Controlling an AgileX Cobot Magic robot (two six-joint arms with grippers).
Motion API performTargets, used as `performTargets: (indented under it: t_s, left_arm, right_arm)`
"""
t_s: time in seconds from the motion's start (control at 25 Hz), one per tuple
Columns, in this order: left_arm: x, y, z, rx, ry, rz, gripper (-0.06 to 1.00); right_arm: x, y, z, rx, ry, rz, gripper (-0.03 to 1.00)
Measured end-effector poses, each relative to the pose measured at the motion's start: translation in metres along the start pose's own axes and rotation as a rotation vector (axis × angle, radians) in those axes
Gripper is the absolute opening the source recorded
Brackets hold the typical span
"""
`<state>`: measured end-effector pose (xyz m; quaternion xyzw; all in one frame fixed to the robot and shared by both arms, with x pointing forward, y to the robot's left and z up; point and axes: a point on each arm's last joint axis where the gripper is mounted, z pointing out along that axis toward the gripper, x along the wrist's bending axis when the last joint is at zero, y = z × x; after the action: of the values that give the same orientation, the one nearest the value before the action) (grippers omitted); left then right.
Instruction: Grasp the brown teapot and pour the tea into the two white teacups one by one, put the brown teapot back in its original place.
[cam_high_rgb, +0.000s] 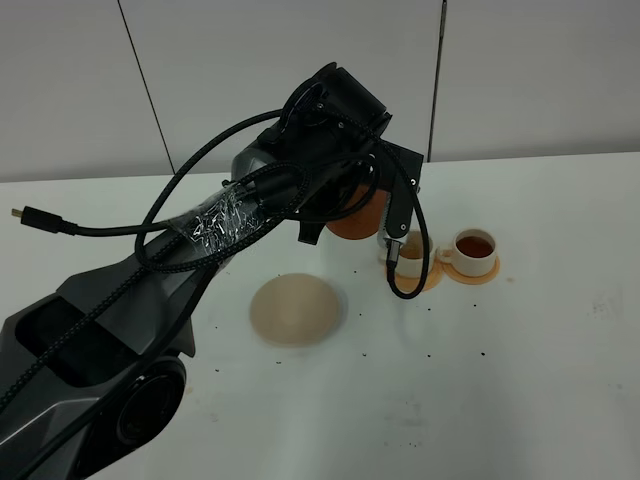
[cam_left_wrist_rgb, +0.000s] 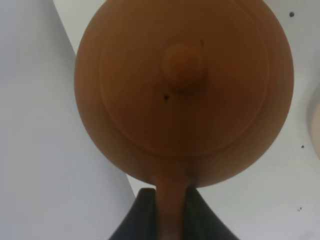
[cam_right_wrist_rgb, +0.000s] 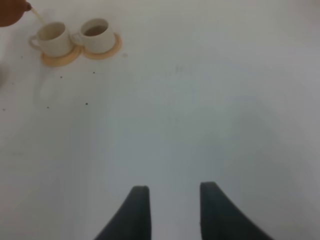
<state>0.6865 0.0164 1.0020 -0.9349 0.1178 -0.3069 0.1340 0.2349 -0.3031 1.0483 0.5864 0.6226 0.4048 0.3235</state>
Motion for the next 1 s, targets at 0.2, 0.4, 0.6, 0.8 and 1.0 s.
performTargets:
  t_s: [0.2, 0.4, 0.6, 0.8, 1.0]
  left_arm:
    - [-0.001, 0.0023, -0.0019, 0.007, -0.001, 0.008, 0.17]
    - [-0.0014, 0.0019, -0.0019, 0.012, -0.006, 0.008, 0.17]
    - [-0.0016, 0.0017, -0.0019, 0.014, -0.008, 0.008, 0.17]
    - [-0.0018, 0.0016, -0.0019, 0.015, -0.01, 0.007, 0.17]
    - [-0.0019, 0.0016, -0.0019, 0.015, -0.011, 0.007, 0.17]
  right_arm:
    - [0.0, 0.0, 0.0, 0.0, 0.0, 0.0, 0.24]
    - [0.0, 0.0, 0.0, 0.0, 0.0, 0.0, 0.24]
    - [0.0, 0.0, 0.0, 0.0, 0.0, 0.0, 0.24]
    - [0.0, 0.0, 0.0, 0.0, 0.0, 0.0, 0.24]
    - [0.0, 0.0, 0.0, 0.0, 0.0, 0.0, 0.24]
